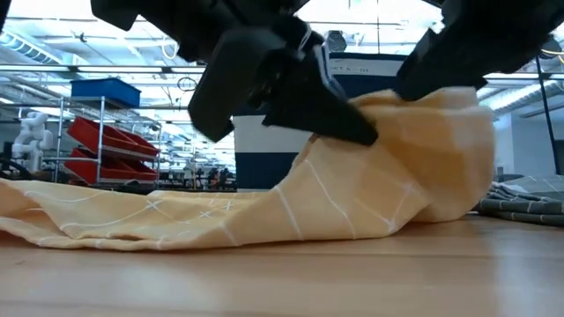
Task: Fold towel
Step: Fold the orange patterned towel
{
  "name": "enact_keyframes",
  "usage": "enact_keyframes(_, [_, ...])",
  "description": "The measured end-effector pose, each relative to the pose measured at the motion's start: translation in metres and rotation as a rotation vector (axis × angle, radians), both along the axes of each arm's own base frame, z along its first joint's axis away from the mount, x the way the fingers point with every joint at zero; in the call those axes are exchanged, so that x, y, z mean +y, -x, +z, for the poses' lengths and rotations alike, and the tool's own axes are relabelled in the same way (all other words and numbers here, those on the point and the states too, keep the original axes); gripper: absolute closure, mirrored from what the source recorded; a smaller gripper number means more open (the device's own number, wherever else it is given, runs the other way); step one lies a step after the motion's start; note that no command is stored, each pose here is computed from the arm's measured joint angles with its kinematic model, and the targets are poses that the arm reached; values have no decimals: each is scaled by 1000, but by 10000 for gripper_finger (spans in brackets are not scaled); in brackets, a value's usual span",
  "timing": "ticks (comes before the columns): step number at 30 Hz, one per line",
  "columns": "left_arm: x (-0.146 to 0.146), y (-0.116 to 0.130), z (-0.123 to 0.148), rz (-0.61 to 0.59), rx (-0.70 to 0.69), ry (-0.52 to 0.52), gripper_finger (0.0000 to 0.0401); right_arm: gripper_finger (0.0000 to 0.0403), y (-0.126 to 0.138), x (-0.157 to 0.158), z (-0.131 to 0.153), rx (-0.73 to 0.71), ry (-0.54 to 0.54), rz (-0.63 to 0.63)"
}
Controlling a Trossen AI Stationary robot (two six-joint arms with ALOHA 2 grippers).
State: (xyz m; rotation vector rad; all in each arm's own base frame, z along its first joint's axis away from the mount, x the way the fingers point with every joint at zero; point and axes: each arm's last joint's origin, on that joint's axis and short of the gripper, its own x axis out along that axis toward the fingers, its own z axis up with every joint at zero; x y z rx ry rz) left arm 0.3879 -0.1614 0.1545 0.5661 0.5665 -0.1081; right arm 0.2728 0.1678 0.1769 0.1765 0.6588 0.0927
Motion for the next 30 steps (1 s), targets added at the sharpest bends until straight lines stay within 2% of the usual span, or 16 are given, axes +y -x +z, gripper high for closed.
enact_keyframes(6, [-5, 10, -7, -16, 107, -12, 395, 230, 16, 11, -8, 84, 71, 35])
enact_keyframes(10, [-16, 18, -1, -85, 124, 15, 396, 184, 27, 12, -15, 181, 111, 31])
enact_keyframes(14, [-26, 25, 8, -170, 140, 56, 396, 177, 35, 18, -17, 215, 123, 50])
enact_keyframes(19, [-30, 38, 19, -226, 210, 104, 396, 192, 52, 23, -24, 319, 167, 54])
enact_keyframes(24, [-38, 50, 19, -304, 324, 183, 397, 201, 73, 23, -29, 405, 250, -21])
enact_keyframes(30, [-39, 56, 16, -310, 390, 188, 397, 194, 83, 23, -30, 364, 368, -72])
